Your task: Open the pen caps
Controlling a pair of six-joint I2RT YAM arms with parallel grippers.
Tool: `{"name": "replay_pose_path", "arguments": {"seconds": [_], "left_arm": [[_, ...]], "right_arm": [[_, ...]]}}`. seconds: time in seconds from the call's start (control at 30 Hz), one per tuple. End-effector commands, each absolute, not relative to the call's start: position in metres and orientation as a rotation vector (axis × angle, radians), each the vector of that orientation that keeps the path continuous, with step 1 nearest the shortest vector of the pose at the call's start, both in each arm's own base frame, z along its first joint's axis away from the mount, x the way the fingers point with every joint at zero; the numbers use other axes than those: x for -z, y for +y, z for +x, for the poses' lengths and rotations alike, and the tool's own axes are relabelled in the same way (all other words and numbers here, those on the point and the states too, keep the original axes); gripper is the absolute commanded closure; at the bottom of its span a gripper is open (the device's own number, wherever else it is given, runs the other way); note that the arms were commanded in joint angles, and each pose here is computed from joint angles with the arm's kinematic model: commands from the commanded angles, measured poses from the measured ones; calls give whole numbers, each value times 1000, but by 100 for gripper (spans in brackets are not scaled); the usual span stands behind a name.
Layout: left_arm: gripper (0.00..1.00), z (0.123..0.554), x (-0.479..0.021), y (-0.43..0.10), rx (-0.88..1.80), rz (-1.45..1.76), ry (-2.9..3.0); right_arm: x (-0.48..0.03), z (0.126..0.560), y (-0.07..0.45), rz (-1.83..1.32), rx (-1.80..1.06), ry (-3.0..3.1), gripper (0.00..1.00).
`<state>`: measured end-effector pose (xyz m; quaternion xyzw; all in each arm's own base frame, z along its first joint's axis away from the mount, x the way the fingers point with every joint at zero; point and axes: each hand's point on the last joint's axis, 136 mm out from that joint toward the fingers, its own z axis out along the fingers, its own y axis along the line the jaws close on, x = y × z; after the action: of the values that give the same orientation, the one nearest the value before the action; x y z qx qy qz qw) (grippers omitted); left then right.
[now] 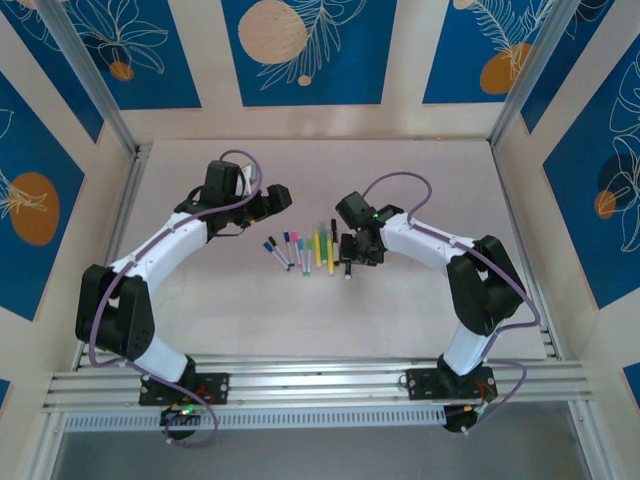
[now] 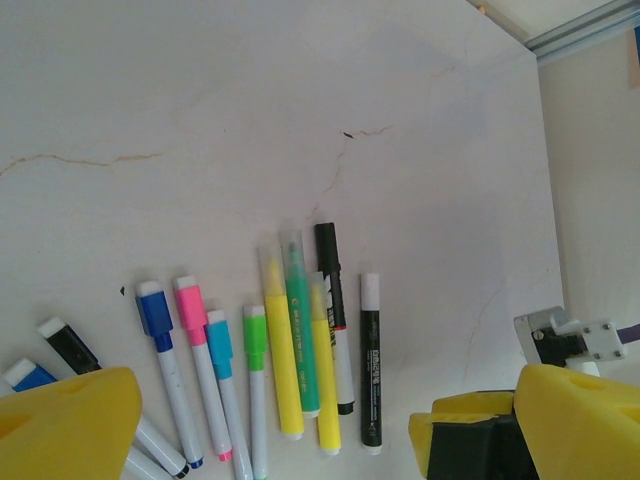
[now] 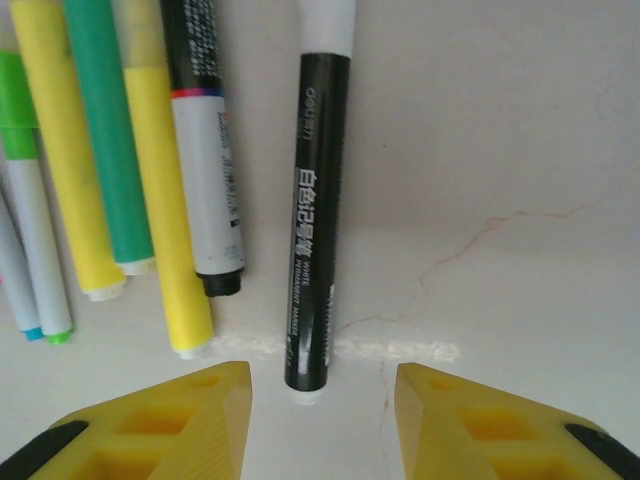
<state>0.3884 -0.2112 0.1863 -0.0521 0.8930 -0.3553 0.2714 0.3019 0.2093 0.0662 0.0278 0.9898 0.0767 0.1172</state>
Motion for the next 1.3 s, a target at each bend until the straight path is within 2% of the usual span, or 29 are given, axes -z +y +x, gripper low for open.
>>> {"name": "replay_pose_path", "arguments": {"seconds": [0.0, 0.07, 0.47, 0.53, 1.27], "left_arm": [[5, 387, -189, -217, 967, -124, 2418], [5, 387, -188, -217, 967, -129, 2422], [8, 383, -174, -221, 986, -122, 2469], [8, 384, -174, -221, 990, -124, 2465], [9, 381, -161, -224, 960, -103, 2486]], "right_arm": [[-63, 300, 216, 85, -246, 2929, 59], [-61, 299, 216, 85, -240, 2936, 64], [-43, 296, 218, 80, -196, 2976, 65], [-41, 296, 217, 85, -174, 2984, 70], [-19, 312, 206, 108, 22, 3012, 71]]}}
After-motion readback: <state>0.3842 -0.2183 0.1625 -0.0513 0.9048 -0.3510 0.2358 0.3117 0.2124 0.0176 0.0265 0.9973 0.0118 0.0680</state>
